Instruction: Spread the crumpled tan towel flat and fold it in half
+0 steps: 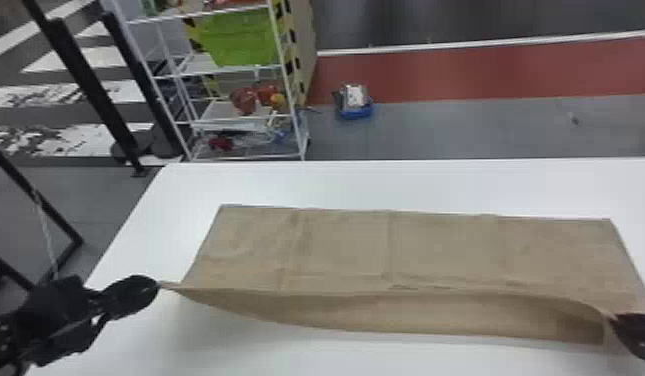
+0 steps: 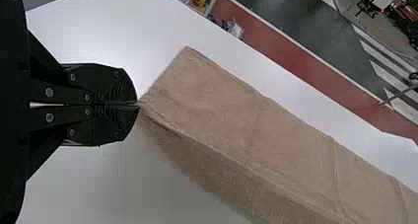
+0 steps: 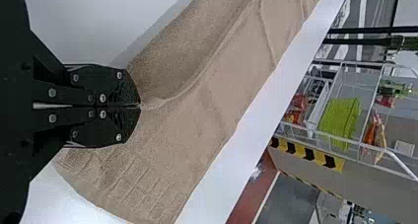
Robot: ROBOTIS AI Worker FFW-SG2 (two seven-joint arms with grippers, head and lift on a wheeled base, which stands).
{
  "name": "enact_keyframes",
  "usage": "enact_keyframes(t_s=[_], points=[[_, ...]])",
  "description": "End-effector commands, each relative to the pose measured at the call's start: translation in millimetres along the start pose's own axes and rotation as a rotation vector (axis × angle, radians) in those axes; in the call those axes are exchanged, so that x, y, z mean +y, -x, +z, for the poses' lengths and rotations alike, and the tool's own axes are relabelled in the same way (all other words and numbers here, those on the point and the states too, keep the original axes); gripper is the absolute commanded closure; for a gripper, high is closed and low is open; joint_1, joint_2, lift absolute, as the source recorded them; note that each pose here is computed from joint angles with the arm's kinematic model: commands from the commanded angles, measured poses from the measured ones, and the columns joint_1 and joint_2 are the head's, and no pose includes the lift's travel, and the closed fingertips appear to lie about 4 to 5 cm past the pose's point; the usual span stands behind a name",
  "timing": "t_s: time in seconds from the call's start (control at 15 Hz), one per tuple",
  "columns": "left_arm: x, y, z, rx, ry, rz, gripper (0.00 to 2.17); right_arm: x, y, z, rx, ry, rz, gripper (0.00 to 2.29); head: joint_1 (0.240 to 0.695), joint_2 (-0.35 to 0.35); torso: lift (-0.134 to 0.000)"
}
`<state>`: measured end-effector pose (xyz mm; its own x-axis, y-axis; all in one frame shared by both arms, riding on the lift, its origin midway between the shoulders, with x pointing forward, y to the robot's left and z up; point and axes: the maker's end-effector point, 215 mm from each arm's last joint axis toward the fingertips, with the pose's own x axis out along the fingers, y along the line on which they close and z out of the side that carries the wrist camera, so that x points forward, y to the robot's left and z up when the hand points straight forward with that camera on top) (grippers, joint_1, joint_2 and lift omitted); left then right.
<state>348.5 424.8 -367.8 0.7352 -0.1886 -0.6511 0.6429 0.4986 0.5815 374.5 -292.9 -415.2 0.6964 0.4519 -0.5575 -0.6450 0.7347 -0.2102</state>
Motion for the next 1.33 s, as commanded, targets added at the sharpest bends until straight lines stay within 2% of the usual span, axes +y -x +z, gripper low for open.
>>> enact_keyframes(t_s=[0.0,0.07,0.33,0.6,0.73,1.0,1.13,1.27], points=[[-11.8,3.0,-9.3,0.001,-0.039,-0.025,1.89,2.4,4.2,-3.5,0.005,0.005,0.009,1.77,0.695,0.206,-0.123],[-16.3,3.5,-9.8,-0.004,-0.066,-0.038,1.88,8.2,5.7,-4.1,0.006,0.007,0.029,1.77,0.695,0.209,-0.123],[-29.3,9.5,-26.1,0.011,-0.099,-0.074,1.89,7.5,19.5,-9.5,0.006,0.015,0.042,1.77,0.695,0.227,-0.123],[-42.7,13.9,-35.8,0.019,-0.141,-0.114,1.88,29.4,30.6,-11.9,-0.002,0.081,0.136,1.77,0.695,0.241,-0.123],[-44.4,17.1,-36.1,0.018,-0.165,-0.120,1.88,35.8,39.9,-6.0,-0.016,0.130,0.193,1.77,0.695,0.265,-0.123],[-57.1,18.9,-35.1,0.008,-0.194,-0.148,1.85,54.1,41.9,-12.2,0.037,0.266,0.275,1.77,0.695,0.290,-0.123],[-62.3,22.2,-32.1,-0.002,-0.196,-0.160,1.40,64.5,45.9,-24.0,0.094,0.319,0.343,1.77,0.695,0.298,-0.123],[-64.9,25.3,-29.1,-0.009,-0.197,-0.173,0.24,68.7,50.5,-38.4,0.167,0.395,0.387,1.77,0.695,0.304,-0.123]])
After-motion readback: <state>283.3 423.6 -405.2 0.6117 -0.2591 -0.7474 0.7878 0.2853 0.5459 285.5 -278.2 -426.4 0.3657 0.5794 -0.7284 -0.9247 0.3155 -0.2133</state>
